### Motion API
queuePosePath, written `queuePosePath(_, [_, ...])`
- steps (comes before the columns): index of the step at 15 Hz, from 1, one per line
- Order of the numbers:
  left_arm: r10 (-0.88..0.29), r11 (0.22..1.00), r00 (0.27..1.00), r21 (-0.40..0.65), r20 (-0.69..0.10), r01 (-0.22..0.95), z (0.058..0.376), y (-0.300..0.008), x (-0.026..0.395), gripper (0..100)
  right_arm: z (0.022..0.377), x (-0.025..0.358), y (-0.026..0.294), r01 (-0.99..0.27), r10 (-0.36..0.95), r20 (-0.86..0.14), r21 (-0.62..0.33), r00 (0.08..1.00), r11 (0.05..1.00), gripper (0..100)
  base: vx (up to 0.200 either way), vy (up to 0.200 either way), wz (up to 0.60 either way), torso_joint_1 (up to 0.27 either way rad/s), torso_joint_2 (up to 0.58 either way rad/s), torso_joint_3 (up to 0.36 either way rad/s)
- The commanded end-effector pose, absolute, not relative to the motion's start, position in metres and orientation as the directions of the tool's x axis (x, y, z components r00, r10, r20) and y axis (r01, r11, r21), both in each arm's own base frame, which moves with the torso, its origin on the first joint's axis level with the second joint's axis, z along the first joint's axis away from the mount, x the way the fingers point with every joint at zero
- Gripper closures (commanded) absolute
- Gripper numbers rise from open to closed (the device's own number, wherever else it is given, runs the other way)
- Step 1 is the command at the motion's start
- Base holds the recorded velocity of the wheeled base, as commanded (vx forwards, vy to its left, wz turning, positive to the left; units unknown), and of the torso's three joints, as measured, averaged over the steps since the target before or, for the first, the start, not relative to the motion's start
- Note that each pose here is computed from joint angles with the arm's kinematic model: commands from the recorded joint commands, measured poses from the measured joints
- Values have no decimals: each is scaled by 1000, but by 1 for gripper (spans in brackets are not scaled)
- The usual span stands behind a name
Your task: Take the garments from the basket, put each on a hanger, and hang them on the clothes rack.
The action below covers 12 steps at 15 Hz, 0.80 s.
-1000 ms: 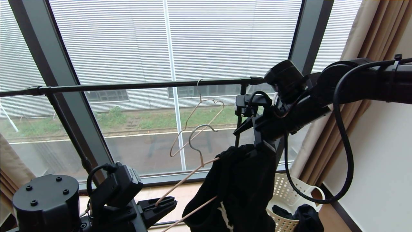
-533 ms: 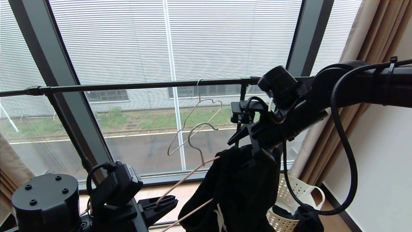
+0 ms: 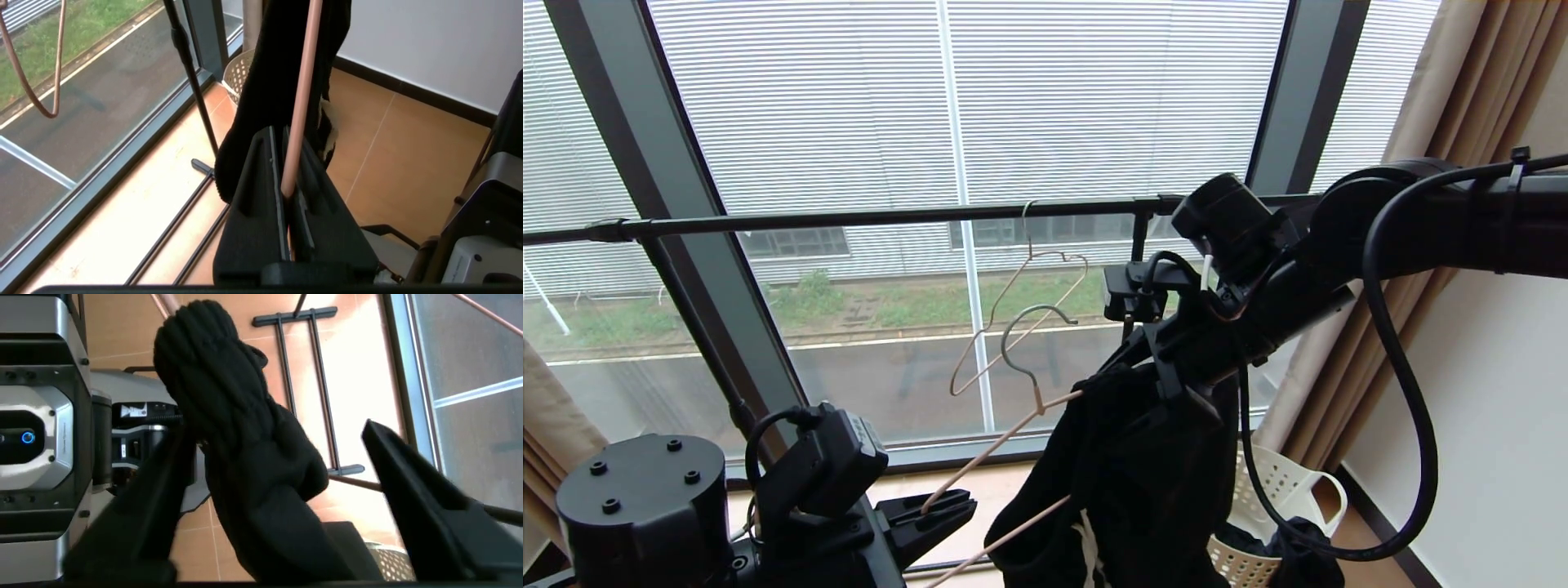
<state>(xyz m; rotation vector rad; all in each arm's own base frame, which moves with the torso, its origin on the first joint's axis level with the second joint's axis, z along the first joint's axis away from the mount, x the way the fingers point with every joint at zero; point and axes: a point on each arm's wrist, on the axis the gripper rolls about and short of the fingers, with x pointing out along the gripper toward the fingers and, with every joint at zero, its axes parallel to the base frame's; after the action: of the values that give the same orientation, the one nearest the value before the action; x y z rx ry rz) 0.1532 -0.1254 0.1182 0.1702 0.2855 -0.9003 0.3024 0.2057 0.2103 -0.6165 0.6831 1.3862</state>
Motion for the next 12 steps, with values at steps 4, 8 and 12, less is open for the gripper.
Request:
queuePosePath(4, [-746,612,588,24,-312,790,119,-127,155,100,218,291,199,-997,679,-732,9,49,81,100,0,0,0,0,0,0])
queuePosePath(8, [-739,618,588,16,-329,786,115,-130,161,100,218,287,196,-997,677,-735,16,43,80,100,0,0,0,0,0,0])
queuePosePath(12, [-736,618,589,23,-334,786,114,-131,163,0,221,284,195,-997,680,-732,13,45,79,100,0,0,0,0,0,0])
